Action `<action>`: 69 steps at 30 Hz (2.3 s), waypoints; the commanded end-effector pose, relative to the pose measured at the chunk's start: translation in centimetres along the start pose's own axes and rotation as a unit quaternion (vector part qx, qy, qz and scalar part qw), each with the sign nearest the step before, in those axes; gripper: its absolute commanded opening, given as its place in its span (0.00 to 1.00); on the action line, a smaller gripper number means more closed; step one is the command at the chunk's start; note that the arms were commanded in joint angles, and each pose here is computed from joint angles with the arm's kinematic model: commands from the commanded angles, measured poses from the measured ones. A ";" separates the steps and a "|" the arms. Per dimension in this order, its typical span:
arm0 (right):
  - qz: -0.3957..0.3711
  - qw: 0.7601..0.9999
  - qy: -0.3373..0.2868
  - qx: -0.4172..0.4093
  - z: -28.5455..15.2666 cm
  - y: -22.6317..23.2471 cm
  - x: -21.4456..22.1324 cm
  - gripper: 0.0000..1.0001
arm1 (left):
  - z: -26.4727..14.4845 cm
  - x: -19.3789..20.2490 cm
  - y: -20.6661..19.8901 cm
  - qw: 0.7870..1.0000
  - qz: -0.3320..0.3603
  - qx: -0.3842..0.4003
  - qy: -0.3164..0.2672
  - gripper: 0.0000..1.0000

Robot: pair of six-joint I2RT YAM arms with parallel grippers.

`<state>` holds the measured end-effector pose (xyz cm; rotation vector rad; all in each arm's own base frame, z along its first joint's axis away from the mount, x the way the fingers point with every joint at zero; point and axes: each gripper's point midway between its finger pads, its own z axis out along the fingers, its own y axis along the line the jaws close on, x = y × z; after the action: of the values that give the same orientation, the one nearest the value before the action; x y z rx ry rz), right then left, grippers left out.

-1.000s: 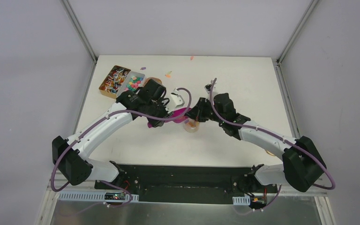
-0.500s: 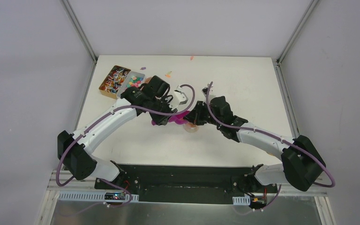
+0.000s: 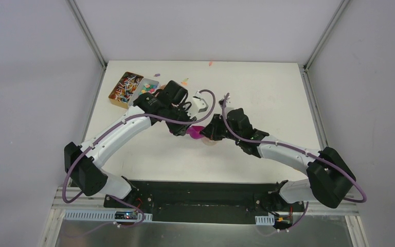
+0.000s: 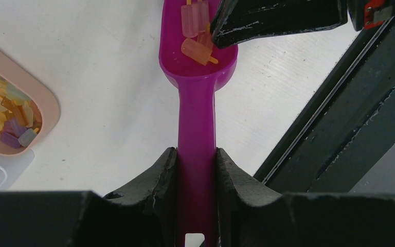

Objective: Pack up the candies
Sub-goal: Place the fake candies in the packing bottle, then scoop the fake candies from the storage box.

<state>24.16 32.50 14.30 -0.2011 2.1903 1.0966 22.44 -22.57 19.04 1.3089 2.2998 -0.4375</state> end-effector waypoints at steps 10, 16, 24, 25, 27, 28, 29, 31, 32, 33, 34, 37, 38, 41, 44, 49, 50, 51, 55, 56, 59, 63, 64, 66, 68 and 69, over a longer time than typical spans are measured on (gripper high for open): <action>-0.027 1.000 -0.005 0.014 -0.2 -0.4 0.4 0.00 | -0.7 -3.8 0.1 0.998 0.006 -0.001 -0.055 0.00; -0.029 0.999 -0.005 0.016 -0.2 -0.5 0.4 0.00 | -0.8 -4.4 0.2 0.998 0.013 0.002 -0.059 0.00; -0.037 0.999 -0.020 0.019 -0.6 0.2 -1.0 0.00 | -0.8 -4.4 0.3 0.999 0.013 0.003 -0.046 0.00; -0.040 0.999 -0.022 0.020 -0.7 0.3 -1.3 0.00 | -1.0 -4.4 0.3 0.999 0.013 0.000 -0.044 0.00; -0.046 0.998 -0.029 0.019 -1.0 0.8 -1.9 0.00 | -1.4 -4.4 0.4 0.999 0.014 -0.002 -0.043 0.00; -0.049 0.998 -0.034 0.019 -1.3 1.0 -2.3 0.00 | -1.5 -4.4 0.5 0.999 0.015 -0.005 -0.042 0.00; -0.053 0.998 -0.039 0.018 -1.6 1.3 -2.7 0.00 | -1.8 -4.3 0.6 0.999 0.013 -0.010 -0.040 0.00; -0.061 0.997 -0.050 0.019 -2.2 1.7 -3.5 0.02 | -2.3 -4.2 0.8 0.999 0.012 -0.020 -0.040 0.00; -0.064 0.996 -0.057 0.018 -2.6 2.0 -4.0 0.03 | -2.5 -4.2 0.9 0.999 0.012 -0.024 -0.040 0.00; -0.067 0.995 -0.065 0.019 -3.0 2.2 -4.4 0.04 | -2.7 -4.2 0.9 0.999 0.012 -0.028 -0.042 0.00; -0.069 0.995 -0.071 0.021 -3.4 2.3 -4.8 0.06 | -3.0 -4.2 0.9 0.998 0.012 -0.031 -0.045 0.00; -0.076 0.993 -0.086 0.026 -4.5 2.6 -5.6 0.14 | -3.9 -4.4 1.0 0.997 0.014 -0.040 -0.057 0.00; -0.079 0.992 -0.095 0.025 -4.9 2.9 -6.1 0.18 | -4.3 -4.5 1.1 0.997 0.014 -0.044 -0.062 0.00; -0.083 0.990 -0.106 0.046 -6.3 2.4 -6.5 0.34 | -5.0 -4.2 1.5 0.996 0.016 -0.058 -0.059 0.00; -0.086 0.987 -0.120 0.059 -7.5 2.1 -6.9 0.57 | -5.8 -4.0 1.9 0.996 0.012 -0.067 -0.059 0.00; -0.084 0.986 -0.120 0.081 -9.2 1.4 -6.7 0.98 | -7.3 -3.9 3.5 0.991 0.002 -0.118 -0.065 0.00; -0.081 0.986 -0.120 0.081 -9.5 1.5 -6.6 1.00 | -7.7 -3.9 3.9 0.989 -0.002 -0.133 -0.065 0.00; -0.077 0.987 -0.120 0.081 -9.9 1.5 -6.5 1.00 | -8.0 -3.8 4.5 0.987 -0.006 -0.150 -0.064 0.00; -0.070 0.986 -0.130 0.079 -11.8 1.7 -6.4 1.00 | -9.4 -3.4 6.2 0.978 -0.022 -0.198 -0.065 0.00; -0.072 0.985 -0.133 0.081 -12.2 1.6 -6.4 1.00 | -9.6 -3.3 6.7 0.976 -0.028 -0.206 -0.067 0.00; -0.084 0.982 -0.146 0.087 -13.5 1.5 -6.7 1.00 | -10.5 -2.5 8.3 0.971 -0.055 -0.218 -0.075 0.00; -0.102 0.979 -0.154 0.091 -14.8 1.7 -7.2 1.00 | -12.1 0.1 11.8 0.960 -0.113 -0.246 -0.069 0.00; -0.106 0.979 -0.153 0.089 -14.9 1.8 -7.2 1.00 | -12.4 0.6 12.4 0.958 -0.121 -0.253 -0.067 0.00; -0.116 0.979 -0.150 0.079 -15.1 2.2 -7.1 1.00 | -12.8 1.5 13.5 0.953 -0.135 -0.264 -0.061 0.00; -0.125 0.979 -0.142 0.073 -15.1 2.3 -6.8 1.00 | -13.1 2.2 14.5 0.950 -0.147 -0.272 -0.051 0.00; -0.131 0.979 -0.138 0.070 -15.1 2.4 -6.7 1.00 | -13.1 2.7 15.1 0.948 -0.152 -0.276 -0.037 0.00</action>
<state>21.18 21.46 24.26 -0.1806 1.9738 0.7615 30.59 -8.19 26.65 0.6881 2.3489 0.0345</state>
